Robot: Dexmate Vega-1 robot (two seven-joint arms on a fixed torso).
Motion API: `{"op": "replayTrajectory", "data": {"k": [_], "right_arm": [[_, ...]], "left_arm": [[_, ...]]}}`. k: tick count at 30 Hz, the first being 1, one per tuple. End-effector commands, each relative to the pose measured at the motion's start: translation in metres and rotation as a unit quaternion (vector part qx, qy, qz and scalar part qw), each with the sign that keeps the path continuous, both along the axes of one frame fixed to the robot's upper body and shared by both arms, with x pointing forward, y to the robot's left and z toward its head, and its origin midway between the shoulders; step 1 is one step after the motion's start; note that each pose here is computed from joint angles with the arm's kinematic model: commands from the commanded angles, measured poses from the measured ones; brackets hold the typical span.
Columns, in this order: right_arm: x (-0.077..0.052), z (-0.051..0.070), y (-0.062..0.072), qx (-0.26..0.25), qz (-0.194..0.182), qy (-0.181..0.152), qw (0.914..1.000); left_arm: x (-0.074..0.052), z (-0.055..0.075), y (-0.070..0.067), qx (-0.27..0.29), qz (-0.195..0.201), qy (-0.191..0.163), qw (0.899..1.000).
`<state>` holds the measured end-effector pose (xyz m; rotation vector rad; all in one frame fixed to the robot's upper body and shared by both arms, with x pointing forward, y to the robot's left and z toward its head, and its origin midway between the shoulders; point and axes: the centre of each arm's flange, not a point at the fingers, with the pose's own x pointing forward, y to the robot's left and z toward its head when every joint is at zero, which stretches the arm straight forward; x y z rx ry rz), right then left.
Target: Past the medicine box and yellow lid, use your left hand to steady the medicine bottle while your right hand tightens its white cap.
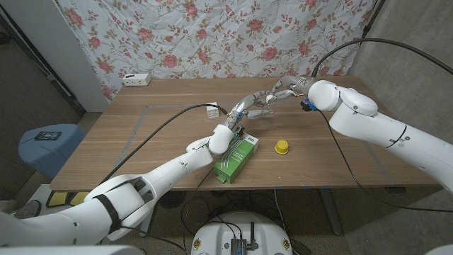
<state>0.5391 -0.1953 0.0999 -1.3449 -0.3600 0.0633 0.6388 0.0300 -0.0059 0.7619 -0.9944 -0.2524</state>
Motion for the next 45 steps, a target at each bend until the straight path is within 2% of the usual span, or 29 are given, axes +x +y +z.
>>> {"op": "replayTrajectory", "data": {"k": [1, 29, 45], "right_arm": [[0.0009, -0.0022, -0.0020, 0.008, -0.006, -0.001, 0.9999], [0.0011, -0.0068, -0.0062, 0.024, -0.019, -0.004, 0.9995], [0.0052, -0.0064, -0.0049, 0.027, -0.025, -0.001, 0.9993]], "left_arm": [[-0.0018, -0.0024, -0.0001, 0.001, 0.000, 0.000, 1.000], [-0.0057, -0.0051, -0.0015, 0.003, 0.000, -0.003, 1.000], [-0.0033, -0.0032, -0.0015, 0.002, 0.001, -0.008, 1.000]]}}
